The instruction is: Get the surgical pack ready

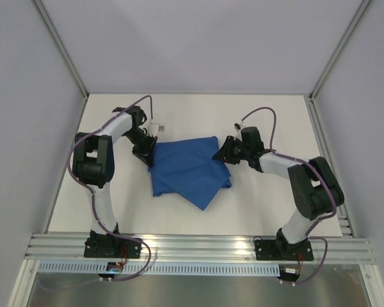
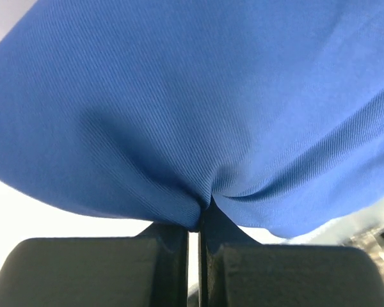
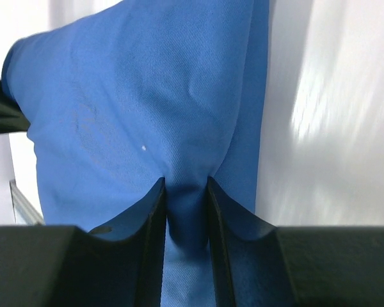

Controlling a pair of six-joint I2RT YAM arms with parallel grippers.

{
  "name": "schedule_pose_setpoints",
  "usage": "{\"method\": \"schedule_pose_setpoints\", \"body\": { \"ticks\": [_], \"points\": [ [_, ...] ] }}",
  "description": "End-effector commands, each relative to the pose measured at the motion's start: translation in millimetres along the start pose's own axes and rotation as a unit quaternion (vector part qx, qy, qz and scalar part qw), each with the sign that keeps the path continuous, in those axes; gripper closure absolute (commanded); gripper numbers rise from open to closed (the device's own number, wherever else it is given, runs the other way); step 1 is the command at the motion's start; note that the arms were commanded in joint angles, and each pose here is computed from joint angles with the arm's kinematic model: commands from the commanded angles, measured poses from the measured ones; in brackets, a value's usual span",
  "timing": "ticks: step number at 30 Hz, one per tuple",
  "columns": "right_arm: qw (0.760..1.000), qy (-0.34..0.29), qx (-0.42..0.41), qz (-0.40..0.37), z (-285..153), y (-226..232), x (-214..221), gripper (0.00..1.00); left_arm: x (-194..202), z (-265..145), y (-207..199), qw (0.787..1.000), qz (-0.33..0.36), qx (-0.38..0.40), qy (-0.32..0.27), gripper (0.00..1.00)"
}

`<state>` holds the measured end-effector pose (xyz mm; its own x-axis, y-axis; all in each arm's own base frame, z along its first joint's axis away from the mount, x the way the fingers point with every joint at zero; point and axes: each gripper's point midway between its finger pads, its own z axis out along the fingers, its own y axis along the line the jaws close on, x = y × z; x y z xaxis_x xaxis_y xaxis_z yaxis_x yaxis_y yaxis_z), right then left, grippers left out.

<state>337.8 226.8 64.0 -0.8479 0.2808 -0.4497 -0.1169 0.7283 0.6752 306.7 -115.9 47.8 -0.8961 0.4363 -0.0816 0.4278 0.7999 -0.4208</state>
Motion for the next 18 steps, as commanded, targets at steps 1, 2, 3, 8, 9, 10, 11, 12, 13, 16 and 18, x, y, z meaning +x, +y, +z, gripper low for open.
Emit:
{"method": "schedule_pose_setpoints", "body": {
  "ticks": [1,2,3,8,9,10,11,12,13,16,18],
  "points": [
    [0.995,-0.089,0.038,-0.02,26.1,-3.3,-65.2,0.99,-60.2,-14.4,62.1,0.991,0.063,-0.096,-0.076,1.0],
    [0.995,-0.088,0.038,-0.024,29.9,-2.9,-69.4,0.99,-73.7,-26.6,64.1,0.988,0.075,-0.1,-0.092,1.0],
    [0.995,-0.082,0.044,-0.02,35.0,-6.7,-70.0,0.99,-76.4,-28.0,65.0,0.988,0.081,-0.098,-0.092,1.0],
    [0.994,-0.091,0.037,-0.038,18.1,10.5,-81.9,0.56,-81.4,-65.0,47.1,0.981,0.111,-0.106,-0.12,0.54],
    [0.994,-0.086,0.057,-0.039,11.9,5.1,-78.7,0.51,-79.3,-73.1,40.1,0.98,0.116,-0.103,-0.126,0.42],
    [0.993,-0.089,0.064,-0.044,5.1,5.5,-79.1,0.47,-78.1,-82.5,32.7,0.978,0.124,-0.101,-0.136,0.39],
    [0.991,-0.099,0.067,-0.052,-9.7,13.0,-83.8,0.41,-76.2,-101.8,16.4,0.972,0.14,-0.098,-0.163,0.37],
    [0.99,-0.097,0.09,-0.055,-19.3,7.3,-80.9,0.38,-73.1,-109.4,5.8,0.968,0.157,-0.094,-0.172,0.32],
    [0.988,-0.104,0.097,-0.058,-28.8,9.4,-81.9,0.32,-65.6,-111.7,-4.5,0.966,0.171,-0.088,-0.173,0.3],
    [0.983,-0.131,0.115,-0.053,-68.1,15.7,-79.8,0.3,-43.4,-120.3,-42.9,0.947,0.252,-0.099,-0.171,0.26],
    [0.982,-0.143,0.117,-0.039,-91.6,18.4,-67.4,0.29,-32.6,-121.3,-69.3,0.921,0.328,-0.129,-0.166,0.25]
  ]
}}
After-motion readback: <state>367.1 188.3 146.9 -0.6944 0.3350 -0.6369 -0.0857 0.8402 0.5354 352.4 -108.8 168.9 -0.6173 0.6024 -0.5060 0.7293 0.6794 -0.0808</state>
